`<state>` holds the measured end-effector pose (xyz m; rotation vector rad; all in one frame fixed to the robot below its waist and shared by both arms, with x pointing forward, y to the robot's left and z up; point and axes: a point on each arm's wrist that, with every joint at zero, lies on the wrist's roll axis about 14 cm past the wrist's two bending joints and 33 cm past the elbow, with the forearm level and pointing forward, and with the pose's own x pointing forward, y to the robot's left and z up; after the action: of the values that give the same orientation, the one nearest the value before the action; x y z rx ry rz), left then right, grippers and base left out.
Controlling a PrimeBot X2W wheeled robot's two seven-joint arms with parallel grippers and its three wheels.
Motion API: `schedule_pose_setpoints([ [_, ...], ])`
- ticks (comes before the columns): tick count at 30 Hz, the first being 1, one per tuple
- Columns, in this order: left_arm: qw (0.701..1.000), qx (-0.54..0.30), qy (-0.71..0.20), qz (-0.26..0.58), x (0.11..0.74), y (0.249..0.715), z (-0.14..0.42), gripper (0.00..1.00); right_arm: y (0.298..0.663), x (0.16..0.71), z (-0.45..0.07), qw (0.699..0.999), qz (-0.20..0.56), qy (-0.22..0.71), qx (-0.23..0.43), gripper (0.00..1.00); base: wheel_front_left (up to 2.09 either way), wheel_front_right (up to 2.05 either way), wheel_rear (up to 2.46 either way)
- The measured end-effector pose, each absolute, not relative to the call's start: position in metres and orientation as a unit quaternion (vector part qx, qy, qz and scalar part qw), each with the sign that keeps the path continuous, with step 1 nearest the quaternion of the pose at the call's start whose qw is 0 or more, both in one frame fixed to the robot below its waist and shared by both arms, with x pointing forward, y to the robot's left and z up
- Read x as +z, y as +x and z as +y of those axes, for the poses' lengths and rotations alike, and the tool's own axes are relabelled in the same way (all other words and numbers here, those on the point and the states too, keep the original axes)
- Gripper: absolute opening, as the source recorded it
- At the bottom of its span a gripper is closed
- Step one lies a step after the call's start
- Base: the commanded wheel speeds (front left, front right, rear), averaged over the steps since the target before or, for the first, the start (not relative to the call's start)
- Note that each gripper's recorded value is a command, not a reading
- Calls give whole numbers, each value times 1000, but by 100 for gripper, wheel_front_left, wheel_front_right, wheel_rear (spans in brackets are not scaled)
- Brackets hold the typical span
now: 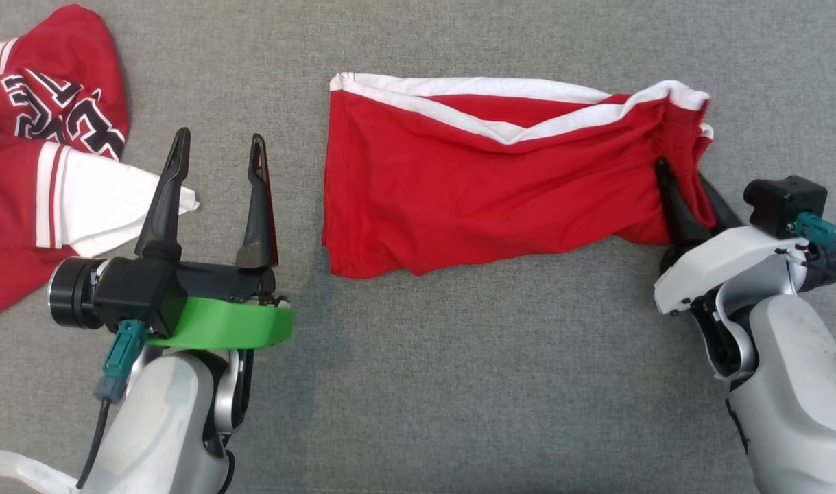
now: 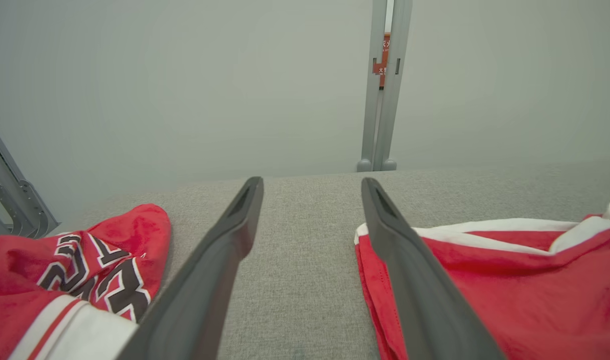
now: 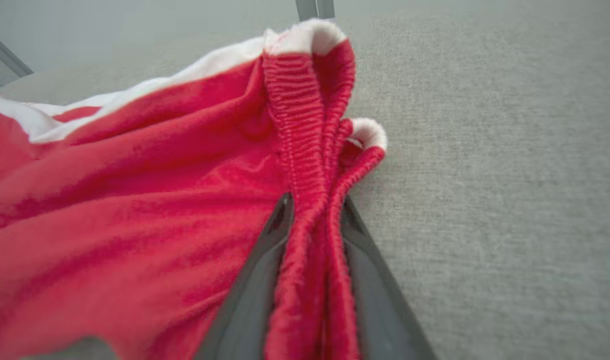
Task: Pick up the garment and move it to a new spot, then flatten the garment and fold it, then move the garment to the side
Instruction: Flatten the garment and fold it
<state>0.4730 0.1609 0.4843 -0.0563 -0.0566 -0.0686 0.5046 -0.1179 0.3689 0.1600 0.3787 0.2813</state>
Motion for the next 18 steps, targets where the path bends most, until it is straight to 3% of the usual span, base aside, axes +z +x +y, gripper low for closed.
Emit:
schedule_pose_setpoints([
  [11,998,-33,-29,-42,500,459,158,100,471,392,-188,980,165,84,72,0,0,0,0],
  [18,997,-42,-33,-51,512,451,150,100,471,447,-146,964,153,171,138,0,0,0,0],
])
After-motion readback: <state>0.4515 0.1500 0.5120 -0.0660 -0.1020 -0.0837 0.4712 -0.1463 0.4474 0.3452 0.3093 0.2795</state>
